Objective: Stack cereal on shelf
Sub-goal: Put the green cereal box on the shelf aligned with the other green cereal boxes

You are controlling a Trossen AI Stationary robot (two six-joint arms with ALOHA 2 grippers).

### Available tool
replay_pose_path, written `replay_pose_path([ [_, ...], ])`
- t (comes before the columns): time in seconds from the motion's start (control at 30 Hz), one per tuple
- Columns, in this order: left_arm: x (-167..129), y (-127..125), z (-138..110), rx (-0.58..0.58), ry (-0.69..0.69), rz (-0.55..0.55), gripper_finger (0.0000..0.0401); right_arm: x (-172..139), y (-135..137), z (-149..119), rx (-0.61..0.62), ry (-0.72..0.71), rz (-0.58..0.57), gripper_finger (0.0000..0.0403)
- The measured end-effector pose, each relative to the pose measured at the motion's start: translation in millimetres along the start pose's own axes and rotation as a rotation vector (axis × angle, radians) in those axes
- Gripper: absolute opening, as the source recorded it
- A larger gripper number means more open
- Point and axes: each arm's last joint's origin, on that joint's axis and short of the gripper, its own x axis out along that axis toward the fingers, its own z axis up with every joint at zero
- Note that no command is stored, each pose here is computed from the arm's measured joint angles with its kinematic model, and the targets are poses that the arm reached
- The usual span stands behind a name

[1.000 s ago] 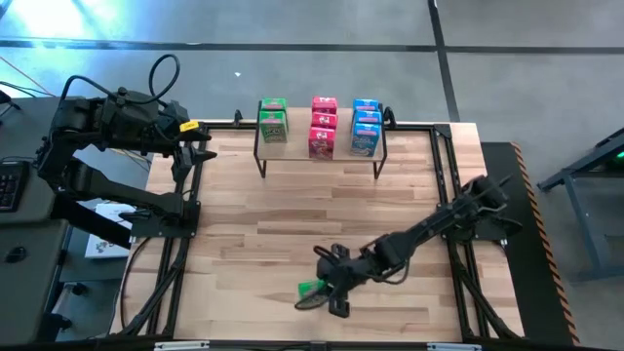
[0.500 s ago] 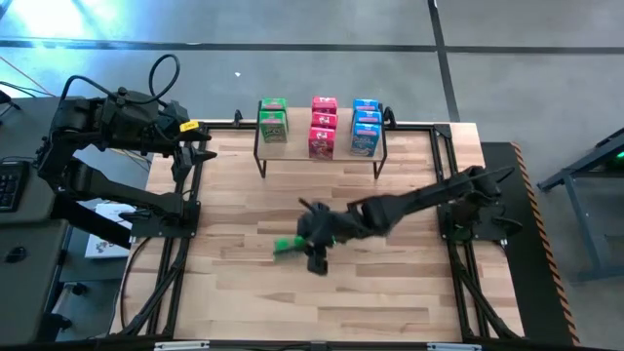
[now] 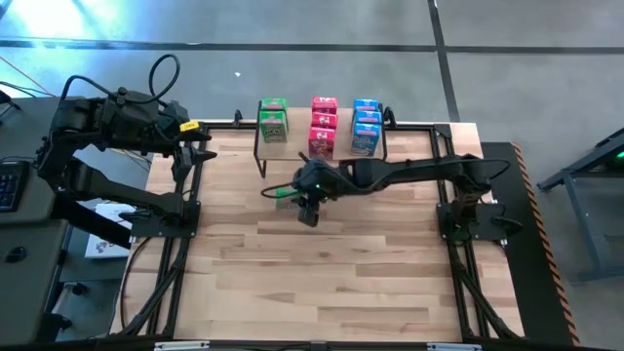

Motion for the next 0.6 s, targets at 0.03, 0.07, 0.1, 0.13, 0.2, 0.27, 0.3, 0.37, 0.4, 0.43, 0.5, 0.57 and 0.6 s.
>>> replay_pose_path([
  [0.03,0,0,0,0.000,-0.001,0.000,0.0237,3,-4,-1,0.005,0.014,-0.009,0.0138],
  [0.07,0,0,0,0.000,0.000,0.000,0.0237,7,-7,-2,0.010,0.026,-0.015,0.0138],
  [0.1,0,0,0,0.000,0.000,0.000,0.0237,10,-10,-3,0.014,0.033,-0.021,0.0138],
  [0.13,0,0,0,0.000,-0.001,0.000,0.0237,12,-13,-4,0.017,0.042,-0.025,0.0138],
  [0.2,0,0,0,0.000,0.000,0.000,0.0237,18,-16,-7,0.021,0.063,-0.035,0.0138],
  [0.27,0,0,0,0.000,0.000,0.000,0.0237,23,-19,-10,0.022,0.086,-0.047,0.0138],
  [0.3,0,0,0,0.000,0.000,0.000,0.0237,26,-20,-11,0.021,0.092,-0.053,0.0138],
  [0.37,0,0,0,0.000,0.000,0.000,0.0237,32,-22,-13,0.023,0.104,-0.056,0.0138],
  [0.4,0,0,0,0.000,0.000,0.000,0.0237,34,-22,-14,0.024,0.111,-0.058,0.0138],
  [0.43,0,0,0,-0.001,-0.001,0.000,0.0237,37,-23,-15,0.025,0.120,-0.056,0.0138],
  [0.5,0,0,0,0.000,-0.001,0.000,0.0237,43,-23,-18,0.025,0.132,-0.057,0.0138],
  [0.57,0,0,0,0.000,0.000,0.000,0.0237,48,-23,-20,0.026,0.144,-0.059,0.0138],
  [0.6,0,0,0,0.000,-0.001,0.000,0.0237,50,-23,-21,0.027,0.147,-0.058,0.0138],
])
